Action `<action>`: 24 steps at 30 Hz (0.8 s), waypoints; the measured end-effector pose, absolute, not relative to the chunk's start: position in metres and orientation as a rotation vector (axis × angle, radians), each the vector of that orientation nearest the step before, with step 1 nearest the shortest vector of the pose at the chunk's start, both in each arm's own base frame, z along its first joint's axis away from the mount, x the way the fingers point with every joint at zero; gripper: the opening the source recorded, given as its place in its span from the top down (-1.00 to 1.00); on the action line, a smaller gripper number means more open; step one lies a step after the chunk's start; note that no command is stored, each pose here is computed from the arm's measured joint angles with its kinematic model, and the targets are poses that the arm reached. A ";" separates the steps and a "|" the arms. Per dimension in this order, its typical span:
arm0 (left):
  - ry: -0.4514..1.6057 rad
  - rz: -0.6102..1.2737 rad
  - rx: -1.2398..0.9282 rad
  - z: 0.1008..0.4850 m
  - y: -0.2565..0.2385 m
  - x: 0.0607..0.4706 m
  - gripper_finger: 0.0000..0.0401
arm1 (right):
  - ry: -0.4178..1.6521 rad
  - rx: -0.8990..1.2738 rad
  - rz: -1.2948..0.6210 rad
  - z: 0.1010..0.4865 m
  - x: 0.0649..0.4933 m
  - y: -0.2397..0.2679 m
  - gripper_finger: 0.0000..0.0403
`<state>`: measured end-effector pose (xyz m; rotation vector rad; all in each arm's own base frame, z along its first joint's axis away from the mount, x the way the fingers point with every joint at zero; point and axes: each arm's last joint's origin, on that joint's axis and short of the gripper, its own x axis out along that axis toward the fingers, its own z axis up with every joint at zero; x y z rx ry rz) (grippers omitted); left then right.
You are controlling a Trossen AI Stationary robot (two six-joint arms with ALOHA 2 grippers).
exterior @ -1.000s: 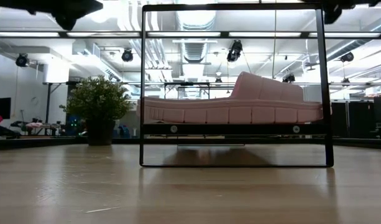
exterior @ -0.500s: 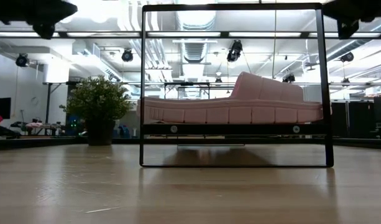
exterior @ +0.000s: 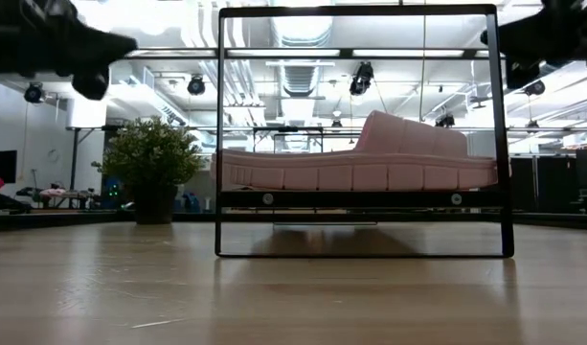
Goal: Pick and place slides into the shelf
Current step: Return to Home Position
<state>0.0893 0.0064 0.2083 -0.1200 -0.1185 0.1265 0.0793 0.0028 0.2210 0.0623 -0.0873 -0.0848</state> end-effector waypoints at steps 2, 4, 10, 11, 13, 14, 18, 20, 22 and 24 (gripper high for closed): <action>-0.104 0.128 -0.119 0.198 0.007 0.093 1.00 | -0.133 0.071 -0.064 0.213 0.085 0.004 0.96; -0.071 0.130 -0.120 0.188 0.007 0.096 1.00 | -0.177 0.081 -0.060 0.207 0.088 0.004 0.96; -0.026 0.132 -0.118 0.169 0.007 0.098 1.00 | -0.151 0.159 -0.060 0.187 0.094 0.005 0.96; -0.032 0.130 -0.117 0.168 0.007 0.099 1.00 | -0.150 0.149 -0.059 0.184 0.095 0.005 0.96; -0.024 0.129 -0.117 0.168 0.007 0.099 1.00 | -0.146 0.124 -0.066 0.179 0.096 0.005 0.96; -0.020 0.129 -0.117 0.168 0.007 0.099 1.00 | -0.136 0.112 -0.080 0.178 0.096 0.005 0.96; -0.008 0.098 -0.116 0.166 0.006 0.099 1.00 | -0.130 0.084 -0.099 0.178 0.096 0.004 0.96; -0.002 0.092 -0.122 0.166 0.006 0.099 1.00 | -0.091 0.107 -0.099 0.174 0.096 0.004 0.96; 0.000 0.086 -0.123 0.166 0.005 0.099 1.00 | -0.068 0.166 -0.098 0.171 0.097 0.004 0.96; 0.000 0.086 -0.123 0.166 0.005 0.099 1.00 | -0.074 0.192 -0.097 0.172 0.097 0.004 0.96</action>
